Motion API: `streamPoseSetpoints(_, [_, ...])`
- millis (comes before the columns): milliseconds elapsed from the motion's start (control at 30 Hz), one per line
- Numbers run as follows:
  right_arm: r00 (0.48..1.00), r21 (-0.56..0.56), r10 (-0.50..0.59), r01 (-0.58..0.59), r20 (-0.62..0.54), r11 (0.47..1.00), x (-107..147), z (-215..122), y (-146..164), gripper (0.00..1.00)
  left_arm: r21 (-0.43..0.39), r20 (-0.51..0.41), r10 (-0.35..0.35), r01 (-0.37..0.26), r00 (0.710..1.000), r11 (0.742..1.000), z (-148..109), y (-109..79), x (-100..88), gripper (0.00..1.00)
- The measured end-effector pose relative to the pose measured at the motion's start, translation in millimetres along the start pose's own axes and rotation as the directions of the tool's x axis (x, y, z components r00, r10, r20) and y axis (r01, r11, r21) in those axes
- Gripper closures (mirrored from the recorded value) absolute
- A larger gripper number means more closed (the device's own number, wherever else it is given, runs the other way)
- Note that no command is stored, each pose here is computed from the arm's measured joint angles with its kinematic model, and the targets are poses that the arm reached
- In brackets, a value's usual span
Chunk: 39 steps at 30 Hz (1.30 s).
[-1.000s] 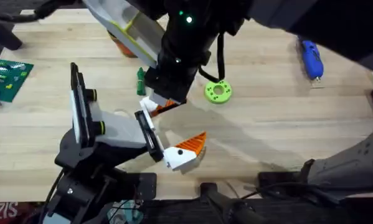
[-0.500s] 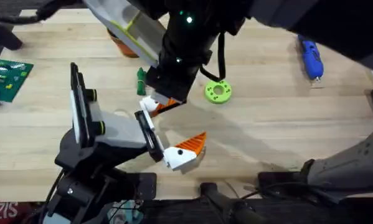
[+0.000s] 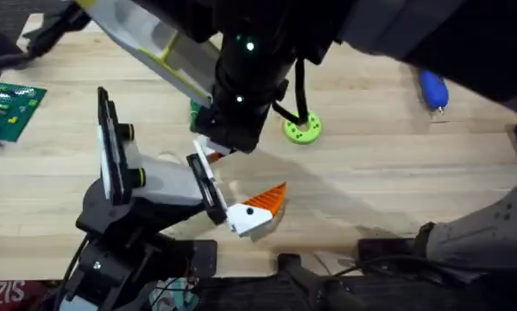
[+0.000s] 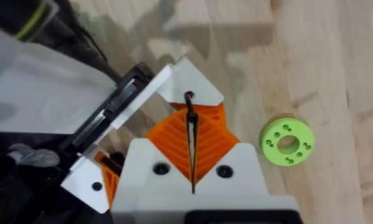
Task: Pick up the gripper from the table and insert it into the empty holder that is missing its gripper. Then pick up a screw, insert it into the mounting hole, and use the screwdriver to tighten it. Finally, clean up the table by picking up the vegetable and placing it into the bucket.
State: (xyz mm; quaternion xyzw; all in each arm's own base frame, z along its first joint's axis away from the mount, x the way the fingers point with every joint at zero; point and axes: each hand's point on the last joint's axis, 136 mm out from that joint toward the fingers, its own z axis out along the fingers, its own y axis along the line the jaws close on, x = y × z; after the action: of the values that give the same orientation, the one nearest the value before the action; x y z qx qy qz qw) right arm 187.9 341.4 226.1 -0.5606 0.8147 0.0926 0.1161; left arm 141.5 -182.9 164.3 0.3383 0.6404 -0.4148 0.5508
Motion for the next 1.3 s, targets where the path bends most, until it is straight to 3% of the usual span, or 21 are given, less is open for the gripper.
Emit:
streamPoseSetpoints(367, [1.0, 0.064, 0.001, 0.0, -0.012, 0.998, 2, -1, -11, 0.99, 0.0, 0.0, 0.0, 0.0, 1.0, 1.0, 0, 0.0, 0.0, 0.018])
streamPoseSetpoints(1300, [0.999, 0.058, -0.038, 0.039, -0.013, 0.998, 0, 0, 3, 0.99, 0.0, 0.0, 0.0, 0.0, 1.0, 1.0, 0, 0.0, 0.0, 0.018])
